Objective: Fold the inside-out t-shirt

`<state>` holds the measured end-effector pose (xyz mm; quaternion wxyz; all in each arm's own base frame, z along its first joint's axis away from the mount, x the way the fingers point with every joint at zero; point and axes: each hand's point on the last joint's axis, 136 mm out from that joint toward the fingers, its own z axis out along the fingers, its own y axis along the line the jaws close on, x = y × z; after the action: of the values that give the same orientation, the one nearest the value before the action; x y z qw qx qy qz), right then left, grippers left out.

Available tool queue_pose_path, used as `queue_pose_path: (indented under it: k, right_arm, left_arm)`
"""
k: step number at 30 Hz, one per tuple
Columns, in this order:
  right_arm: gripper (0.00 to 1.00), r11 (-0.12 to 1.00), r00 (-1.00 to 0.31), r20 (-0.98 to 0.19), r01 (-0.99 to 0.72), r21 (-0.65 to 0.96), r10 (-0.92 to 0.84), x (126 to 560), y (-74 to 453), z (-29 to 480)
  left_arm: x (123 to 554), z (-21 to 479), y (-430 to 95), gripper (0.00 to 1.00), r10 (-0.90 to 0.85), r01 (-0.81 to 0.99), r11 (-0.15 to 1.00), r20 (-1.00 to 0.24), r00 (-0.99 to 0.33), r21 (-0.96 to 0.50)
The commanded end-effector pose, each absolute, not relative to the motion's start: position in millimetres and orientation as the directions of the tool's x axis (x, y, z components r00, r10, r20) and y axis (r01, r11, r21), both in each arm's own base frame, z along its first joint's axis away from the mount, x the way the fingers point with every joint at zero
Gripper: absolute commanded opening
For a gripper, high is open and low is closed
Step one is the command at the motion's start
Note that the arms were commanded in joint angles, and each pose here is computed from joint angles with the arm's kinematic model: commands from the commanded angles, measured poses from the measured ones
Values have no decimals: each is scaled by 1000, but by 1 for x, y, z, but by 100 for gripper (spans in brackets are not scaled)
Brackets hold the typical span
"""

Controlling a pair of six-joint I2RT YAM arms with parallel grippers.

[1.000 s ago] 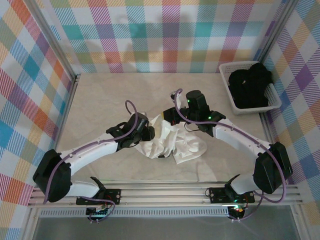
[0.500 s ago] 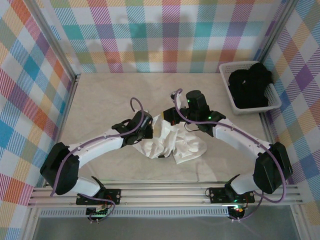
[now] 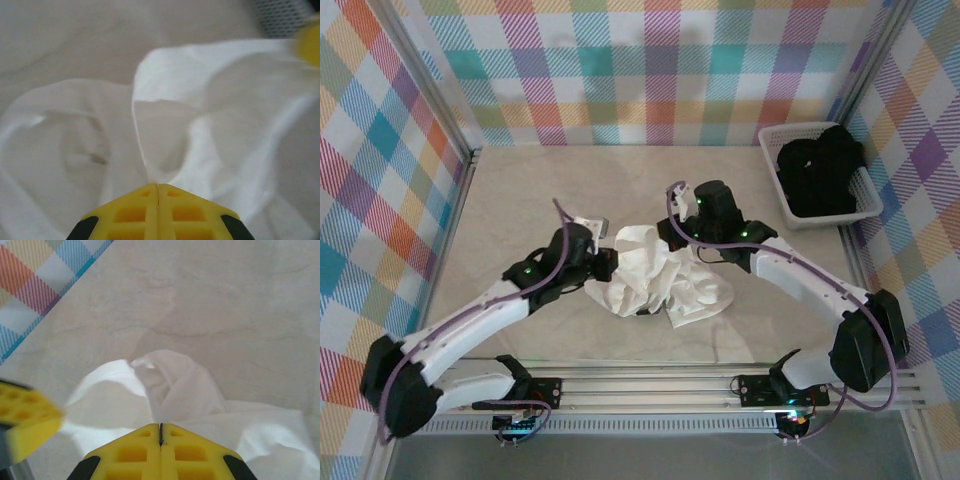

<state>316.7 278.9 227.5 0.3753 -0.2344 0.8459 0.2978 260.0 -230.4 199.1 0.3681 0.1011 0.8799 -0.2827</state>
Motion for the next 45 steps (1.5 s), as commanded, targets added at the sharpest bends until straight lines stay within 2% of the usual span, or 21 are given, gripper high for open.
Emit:
queue_pose_path:
  k: [1, 10, 17, 21, 24, 25, 27, 28, 29, 30, 32, 35, 37, 39, 41, 45]
  right_arm:
    - [0, 747, -540, -821, -621, 240, -185, 329, 258, 261]
    - [0, 743, -593, -771, -620, 253, -232, 331, 240, 272]
    - [0, 816, -673, -701, -529, 233, -236, 314, 211, 245]
    - [0, 896, -770, -618, -375, 238, -158, 285, 176, 218]
    - [0, 954, -853, -520, -196, 228, -51, 254, 142, 183]
    - [2, 958, -866, -500, -158, 238, -19, 246, 137, 173]
    - [14, 956, -871, -490, -125, 264, 21, 233, 131, 160]
    - [19, 955, -859, -512, -133, 265, 22, 233, 131, 162]
    - [25, 954, -835, -550, -156, 257, 11, 236, 131, 168]
    - [31, 947, -800, -600, -197, 255, -5, 243, 137, 179]
    - [38, 922, -729, -683, -284, 261, -31, 260, 155, 198]
    - [46, 864, -669, -739, -418, 282, -82, 290, 195, 209]
    - [49, 830, -663, -740, -471, 300, -109, 311, 221, 199]
    - [57, 825, -687, -712, -481, 295, -146, 338, 241, 179]
    - [62, 846, -717, -670, -467, 256, -193, 361, 249, 157]
    - [68, 875, -803, -540, -427, 229, -251, 385, 255, 104]
  left_arm:
    - [224, 223, -258, 0, 43, 597, 621, -739, -673, -508]
    - [184, 219, -282, 0, 207, 766, 460, -784, -585, -450]
    - [158, 223, -323, 0, 321, 855, 313, -801, -506, -414]
    - [134, 216, -349, 0, 441, 888, 214, -771, -459, -406]
    - [113, 205, -363, 0, 529, 885, 132, -723, -445, -447]
    - [108, 202, -366, 0, 551, 876, 113, -704, -447, -468]
    - [103, 197, -365, 7, 595, 861, 105, -663, -455, -497]
    - [108, 198, -363, 15, 590, 864, 118, -665, -458, -490]
    - [120, 202, -360, 28, 559, 861, 163, -674, -483, -481]
    - [139, 208, -354, 35, 498, 848, 222, -692, -523, -481]
    - [185, 216, -332, 43, 326, 776, 374, -711, -623, -508]
    - [262, 202, -269, 56, 25, 502, 682, -669, -743, -532]
    - [297, 177, -219, 59, -145, 242, 825, -604, -784, -511]
    - [320, 145, -173, 61, -281, 11, 873, -520, -806, -488]
    - [336, 121, -151, 62, -355, -96, 861, -455, -817, -500]
    - [353, 87, -153, 65, -352, -137, 854, -363, -862, -502]
